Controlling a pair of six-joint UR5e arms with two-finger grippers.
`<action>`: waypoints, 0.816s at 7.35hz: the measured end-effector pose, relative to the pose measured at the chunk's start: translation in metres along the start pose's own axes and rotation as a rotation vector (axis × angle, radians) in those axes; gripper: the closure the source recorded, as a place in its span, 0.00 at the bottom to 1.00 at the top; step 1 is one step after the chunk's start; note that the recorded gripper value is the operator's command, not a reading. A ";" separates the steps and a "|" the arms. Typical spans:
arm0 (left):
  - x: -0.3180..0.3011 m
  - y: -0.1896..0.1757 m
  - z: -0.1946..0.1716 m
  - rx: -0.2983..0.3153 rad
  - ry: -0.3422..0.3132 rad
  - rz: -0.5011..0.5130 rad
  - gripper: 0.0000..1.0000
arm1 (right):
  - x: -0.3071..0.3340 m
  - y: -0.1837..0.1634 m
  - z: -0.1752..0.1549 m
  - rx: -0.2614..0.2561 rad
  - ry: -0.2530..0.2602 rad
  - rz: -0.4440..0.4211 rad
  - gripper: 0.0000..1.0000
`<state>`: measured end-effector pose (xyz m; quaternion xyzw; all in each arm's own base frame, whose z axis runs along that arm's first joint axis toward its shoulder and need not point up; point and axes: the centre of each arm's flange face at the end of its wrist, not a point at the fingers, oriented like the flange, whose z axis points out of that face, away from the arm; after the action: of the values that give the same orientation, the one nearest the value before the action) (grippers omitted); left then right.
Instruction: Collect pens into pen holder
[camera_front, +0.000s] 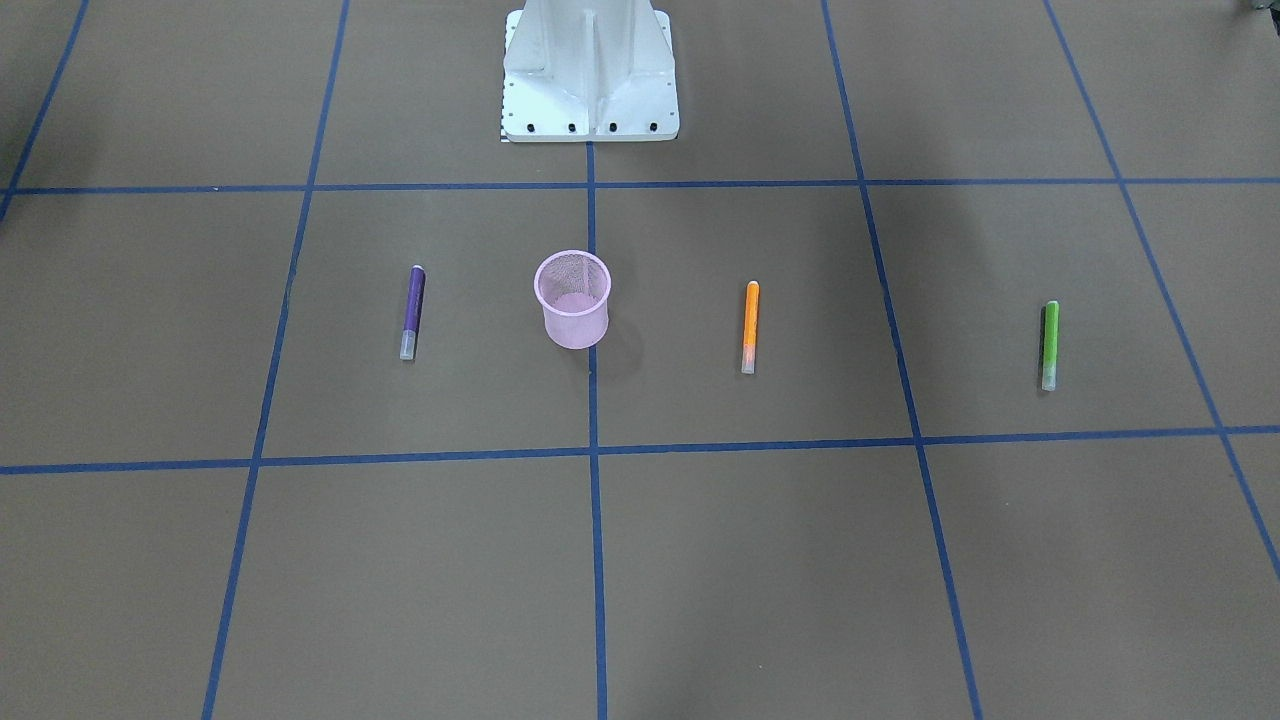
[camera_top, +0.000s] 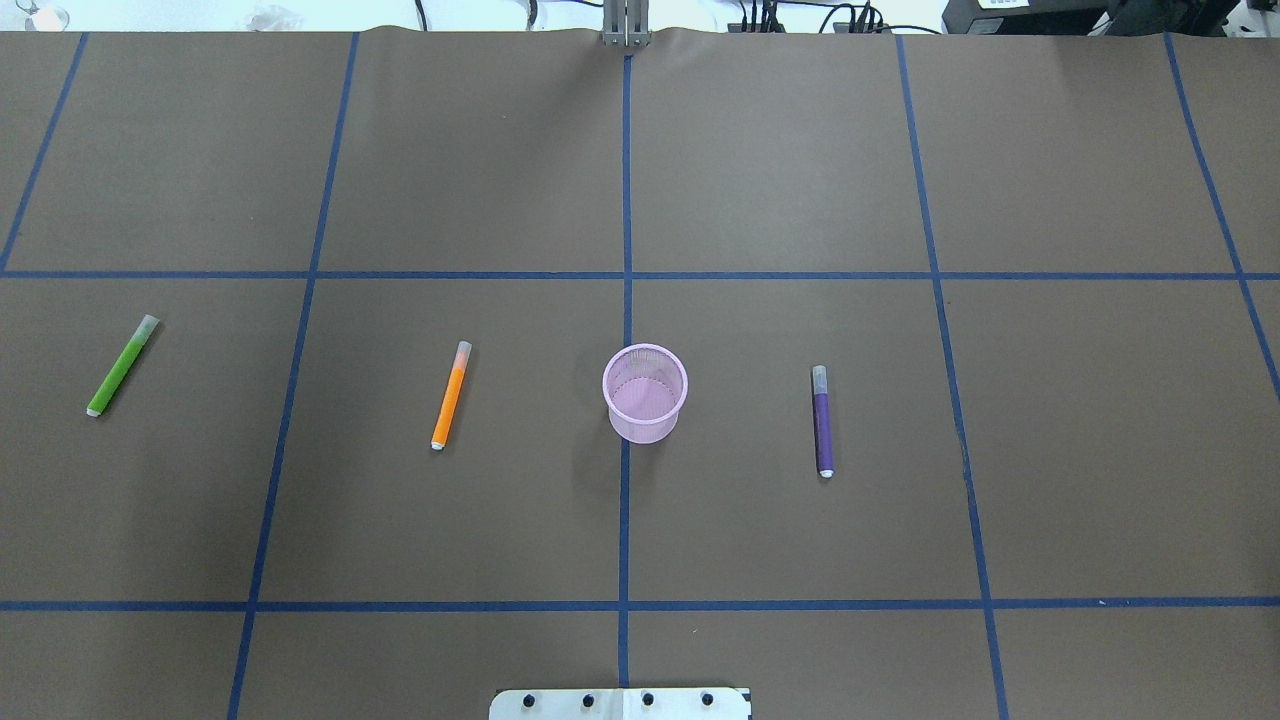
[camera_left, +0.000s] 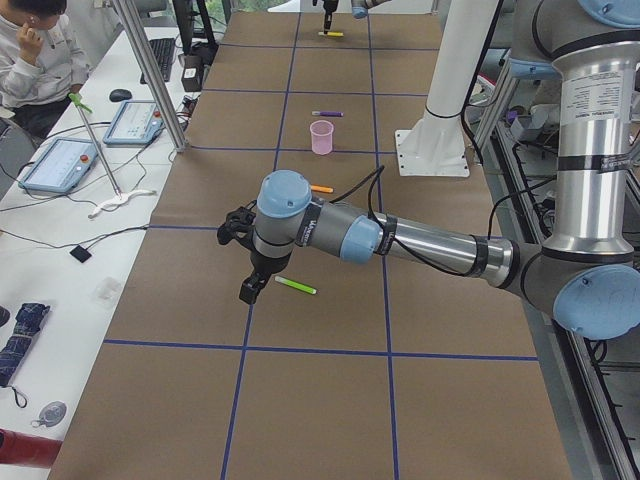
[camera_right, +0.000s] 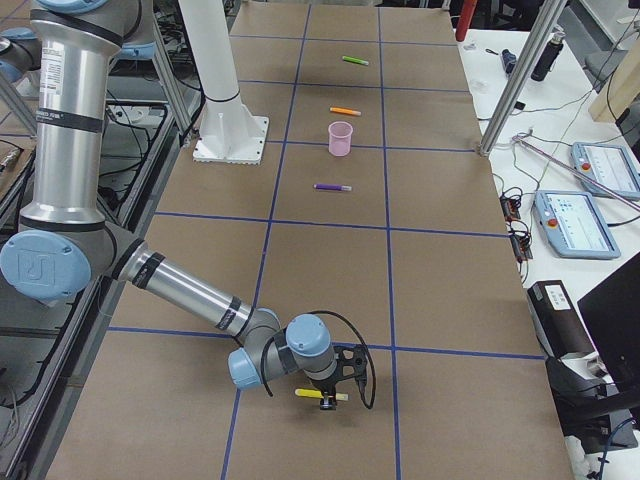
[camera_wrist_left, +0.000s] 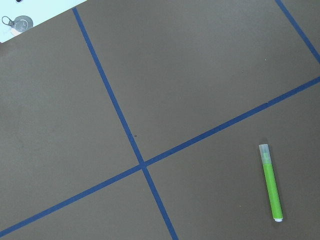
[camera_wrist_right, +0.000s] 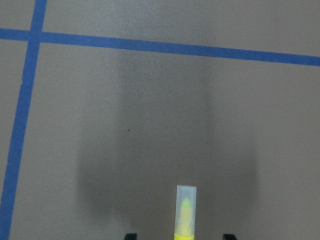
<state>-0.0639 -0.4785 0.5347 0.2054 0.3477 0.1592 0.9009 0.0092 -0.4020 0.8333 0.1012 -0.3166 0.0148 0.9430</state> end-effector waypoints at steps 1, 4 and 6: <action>0.000 0.001 0.001 -0.002 0.000 -0.001 0.00 | 0.002 0.002 0.004 0.000 0.003 -0.002 0.59; -0.001 0.004 0.002 -0.005 0.001 -0.004 0.00 | 0.000 -0.001 0.008 0.001 0.002 0.017 0.64; -0.001 0.005 0.002 -0.006 0.001 -0.005 0.00 | -0.004 -0.003 0.010 -0.002 0.000 0.013 0.69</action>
<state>-0.0639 -0.4756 0.5389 0.2019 0.3482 0.1581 0.9016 0.0004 -0.4069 0.8383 0.0983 -0.3174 0.0208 0.9429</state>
